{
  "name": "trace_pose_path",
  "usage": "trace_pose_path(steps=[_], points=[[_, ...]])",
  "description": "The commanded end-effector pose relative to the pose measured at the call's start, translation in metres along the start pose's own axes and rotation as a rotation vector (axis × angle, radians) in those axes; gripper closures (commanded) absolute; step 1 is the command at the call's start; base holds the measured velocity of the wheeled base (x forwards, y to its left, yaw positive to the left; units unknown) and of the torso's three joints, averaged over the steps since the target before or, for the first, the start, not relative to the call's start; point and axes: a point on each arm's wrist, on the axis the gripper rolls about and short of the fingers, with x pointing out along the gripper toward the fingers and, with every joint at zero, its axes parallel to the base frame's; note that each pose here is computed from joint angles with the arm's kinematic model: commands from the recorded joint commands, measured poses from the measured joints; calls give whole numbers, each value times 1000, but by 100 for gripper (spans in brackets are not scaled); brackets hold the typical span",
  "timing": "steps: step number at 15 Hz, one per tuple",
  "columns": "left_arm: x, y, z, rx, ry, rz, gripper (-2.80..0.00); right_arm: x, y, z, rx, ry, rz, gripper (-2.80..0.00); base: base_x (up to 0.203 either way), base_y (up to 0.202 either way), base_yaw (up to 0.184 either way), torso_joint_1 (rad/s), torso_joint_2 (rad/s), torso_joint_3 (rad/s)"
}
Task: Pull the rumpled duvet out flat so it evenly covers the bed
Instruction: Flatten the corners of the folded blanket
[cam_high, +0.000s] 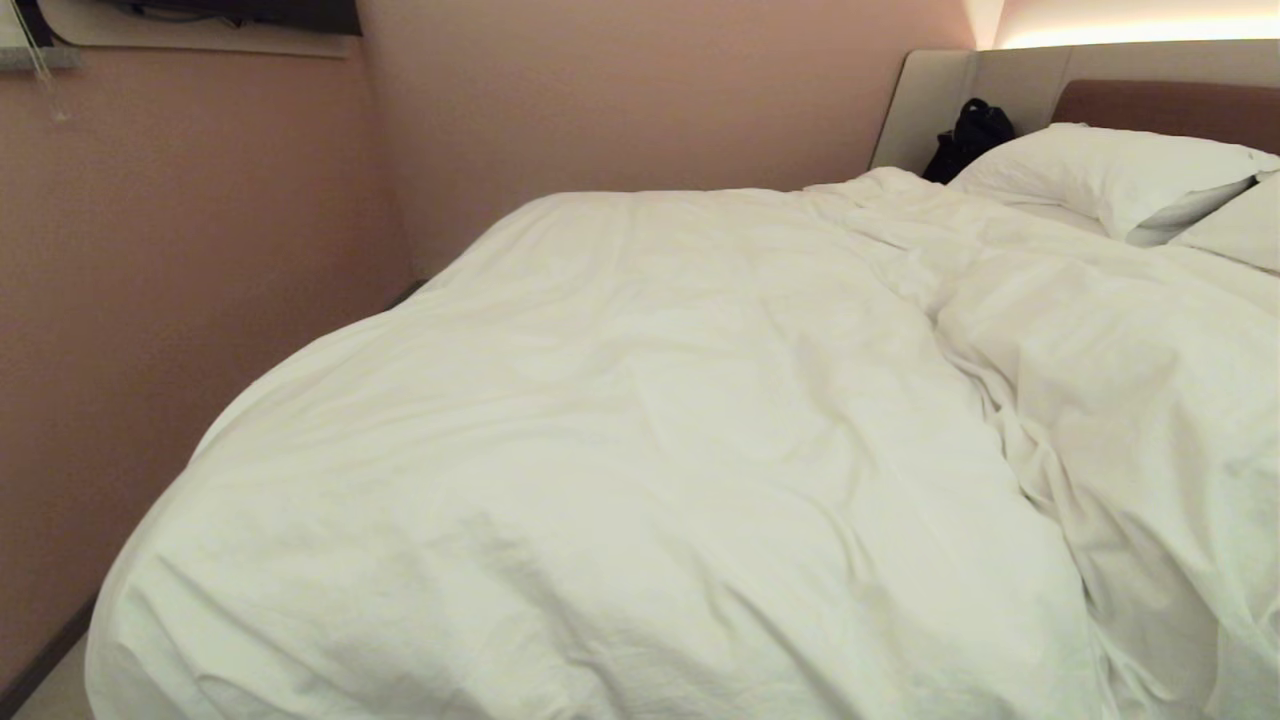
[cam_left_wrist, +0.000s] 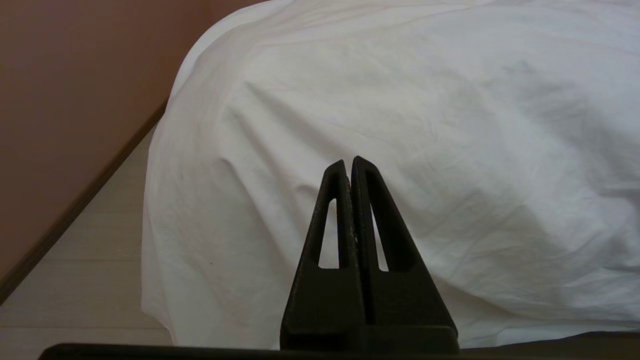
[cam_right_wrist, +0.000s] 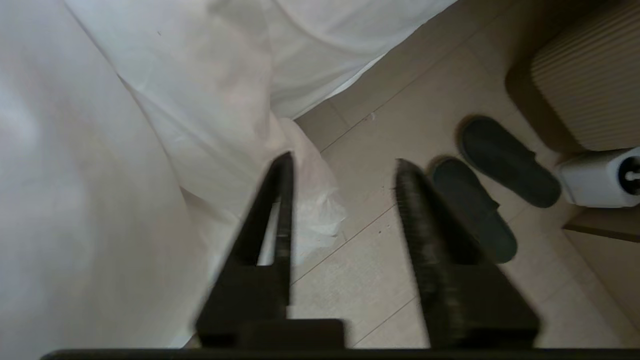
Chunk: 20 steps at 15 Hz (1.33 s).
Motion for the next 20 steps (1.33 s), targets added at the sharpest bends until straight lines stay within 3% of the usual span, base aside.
trace_pose_path(steps=[1, 4, 8, 20], points=[[0, 0, 0, 0, -1, 1, 0, 11, -1, -4, 4, -16, 82, -280, 0, 0, 0, 0, 0, 0], [0, 0, 0, 0, -1, 1, 0, 24, -3, -10, 7, -71, 235, -280, 0, 0, 0, 0, 0, 0], [0, 0, 0, 0, -1, 1, 0, 40, -3, -22, -35, -97, 359, -280, 0, 0, 0, 0, 0, 0], [0, 0, 0, 0, -1, 1, 0, 93, -8, -53, -24, -46, 457, -280, 0, 0, 0, 0, 0, 0]])
